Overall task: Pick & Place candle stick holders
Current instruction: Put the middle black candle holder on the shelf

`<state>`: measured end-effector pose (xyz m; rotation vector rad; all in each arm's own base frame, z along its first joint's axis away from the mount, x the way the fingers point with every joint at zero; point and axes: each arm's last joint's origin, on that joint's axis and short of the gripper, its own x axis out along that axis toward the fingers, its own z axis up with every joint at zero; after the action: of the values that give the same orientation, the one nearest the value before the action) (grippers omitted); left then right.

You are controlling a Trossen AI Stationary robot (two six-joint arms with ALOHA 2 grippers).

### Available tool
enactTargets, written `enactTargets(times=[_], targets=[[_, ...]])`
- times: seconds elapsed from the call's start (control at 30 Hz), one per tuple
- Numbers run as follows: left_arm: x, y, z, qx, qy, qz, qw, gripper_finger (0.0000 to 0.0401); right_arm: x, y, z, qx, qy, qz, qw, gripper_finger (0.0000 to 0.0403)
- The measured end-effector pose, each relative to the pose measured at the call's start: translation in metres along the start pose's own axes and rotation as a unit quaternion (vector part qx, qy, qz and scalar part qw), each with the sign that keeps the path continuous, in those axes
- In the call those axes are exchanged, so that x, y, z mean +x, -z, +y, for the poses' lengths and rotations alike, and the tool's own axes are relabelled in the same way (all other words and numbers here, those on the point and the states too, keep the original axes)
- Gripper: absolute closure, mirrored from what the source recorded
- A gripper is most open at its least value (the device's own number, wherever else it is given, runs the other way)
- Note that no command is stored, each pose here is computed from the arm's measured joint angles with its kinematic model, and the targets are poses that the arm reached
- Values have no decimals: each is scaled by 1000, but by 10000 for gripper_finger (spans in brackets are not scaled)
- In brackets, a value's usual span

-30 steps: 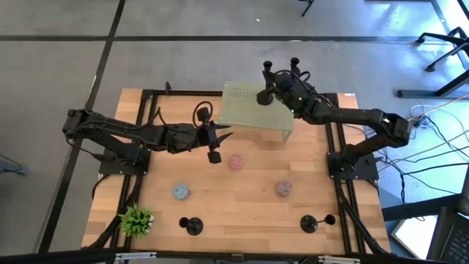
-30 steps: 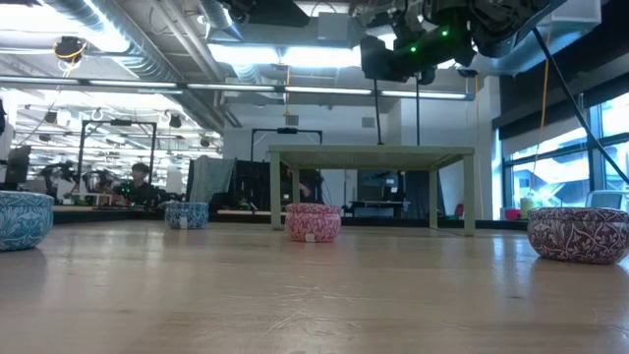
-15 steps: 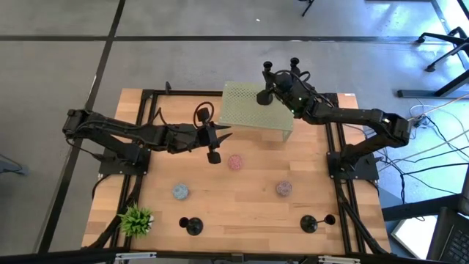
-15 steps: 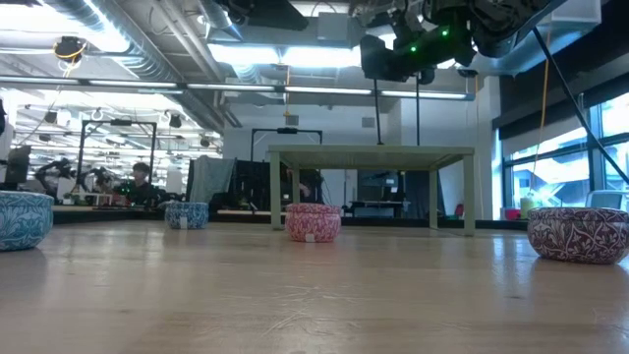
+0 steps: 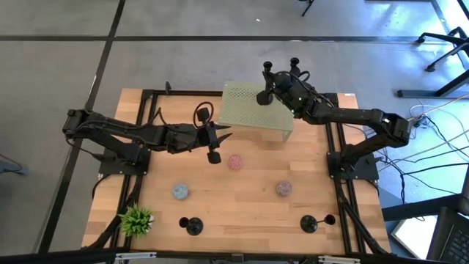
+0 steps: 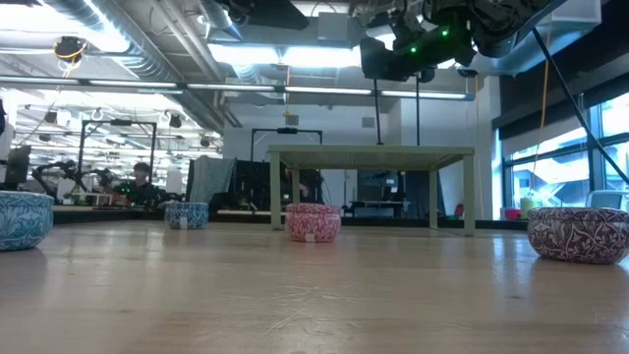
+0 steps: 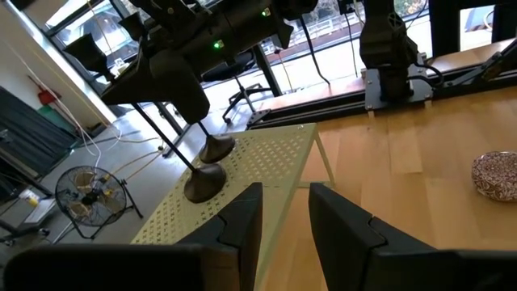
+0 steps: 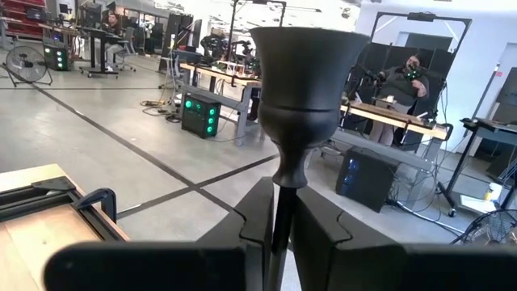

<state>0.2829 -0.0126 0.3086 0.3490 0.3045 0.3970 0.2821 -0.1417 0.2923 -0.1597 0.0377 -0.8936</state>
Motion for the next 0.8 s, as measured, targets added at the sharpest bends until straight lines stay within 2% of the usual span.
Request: enactTargets(times=[0.8], targets=[[0,0,0,0,1,0,1000,301,-1,7,0,-15,3,36,999,363]])
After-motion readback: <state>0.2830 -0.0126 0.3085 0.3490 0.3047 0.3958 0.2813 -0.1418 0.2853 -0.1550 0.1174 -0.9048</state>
